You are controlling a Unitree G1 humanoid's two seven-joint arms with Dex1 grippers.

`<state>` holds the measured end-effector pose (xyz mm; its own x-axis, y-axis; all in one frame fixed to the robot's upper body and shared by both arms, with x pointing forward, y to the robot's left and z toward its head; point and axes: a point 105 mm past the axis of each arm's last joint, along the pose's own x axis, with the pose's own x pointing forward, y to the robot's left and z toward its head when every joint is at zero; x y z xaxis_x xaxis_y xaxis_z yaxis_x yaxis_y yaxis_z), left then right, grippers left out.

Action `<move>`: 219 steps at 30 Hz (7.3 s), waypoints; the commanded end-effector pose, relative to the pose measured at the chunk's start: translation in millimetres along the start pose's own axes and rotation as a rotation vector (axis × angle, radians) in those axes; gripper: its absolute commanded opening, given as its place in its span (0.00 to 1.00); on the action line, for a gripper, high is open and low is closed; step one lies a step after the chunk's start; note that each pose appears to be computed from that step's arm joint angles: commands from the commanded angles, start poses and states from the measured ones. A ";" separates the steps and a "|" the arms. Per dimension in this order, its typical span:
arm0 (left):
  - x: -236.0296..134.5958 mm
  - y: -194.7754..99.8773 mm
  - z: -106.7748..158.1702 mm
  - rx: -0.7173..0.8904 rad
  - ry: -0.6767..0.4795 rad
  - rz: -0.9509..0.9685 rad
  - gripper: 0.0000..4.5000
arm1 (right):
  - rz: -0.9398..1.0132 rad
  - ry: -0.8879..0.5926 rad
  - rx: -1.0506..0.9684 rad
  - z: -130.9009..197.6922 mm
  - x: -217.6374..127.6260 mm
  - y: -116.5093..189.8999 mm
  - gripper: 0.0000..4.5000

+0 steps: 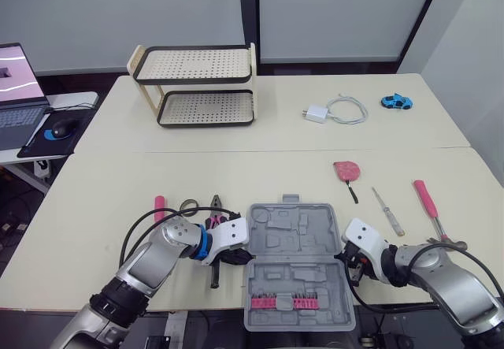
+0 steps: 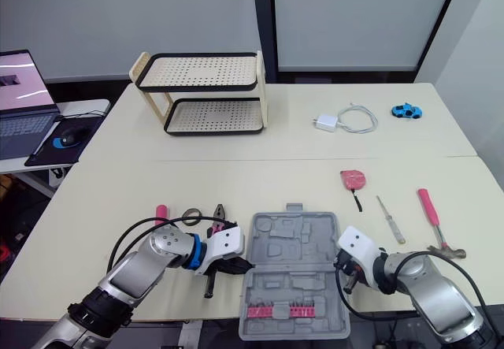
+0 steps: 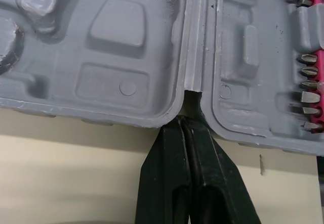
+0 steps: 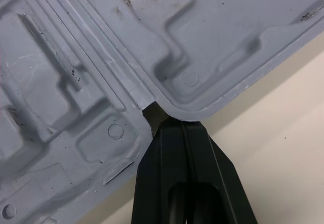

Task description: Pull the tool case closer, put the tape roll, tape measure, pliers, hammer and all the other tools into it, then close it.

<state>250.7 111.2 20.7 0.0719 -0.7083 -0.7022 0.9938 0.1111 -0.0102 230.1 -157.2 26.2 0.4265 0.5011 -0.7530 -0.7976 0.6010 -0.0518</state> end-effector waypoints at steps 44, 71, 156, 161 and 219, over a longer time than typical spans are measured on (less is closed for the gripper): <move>-21.7 12.3 1.0 0.026 -0.008 0.053 0.01 | -0.087 0.010 0.091 -13.5 -20.4 -22.7 0.00; -243.4 29.8 -129.8 -0.606 -0.285 1.129 0.01 | -0.479 -0.215 -0.075 -33.3 -174.3 -66.5 0.00; -131.0 93.4 -65.2 0.079 0.070 0.264 0.67 | 0.246 -0.487 -0.363 125.6 -62.9 40.4 1.00; -123.0 101.0 -63.8 0.071 0.080 0.281 0.67 | 0.252 -0.490 -0.359 126.7 -62.4 43.4 1.00; -17.5 54.6 59.7 -0.021 -0.155 0.169 0.01 | 0.070 -0.432 -0.150 103.9 -46.3 40.4 1.00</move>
<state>307.9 92.1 69.6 0.2527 -0.7701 -0.5858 0.9605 0.2726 0.0560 221.8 -93.3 120.9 0.4703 0.7610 -0.4468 -0.8718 0.4792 -0.1016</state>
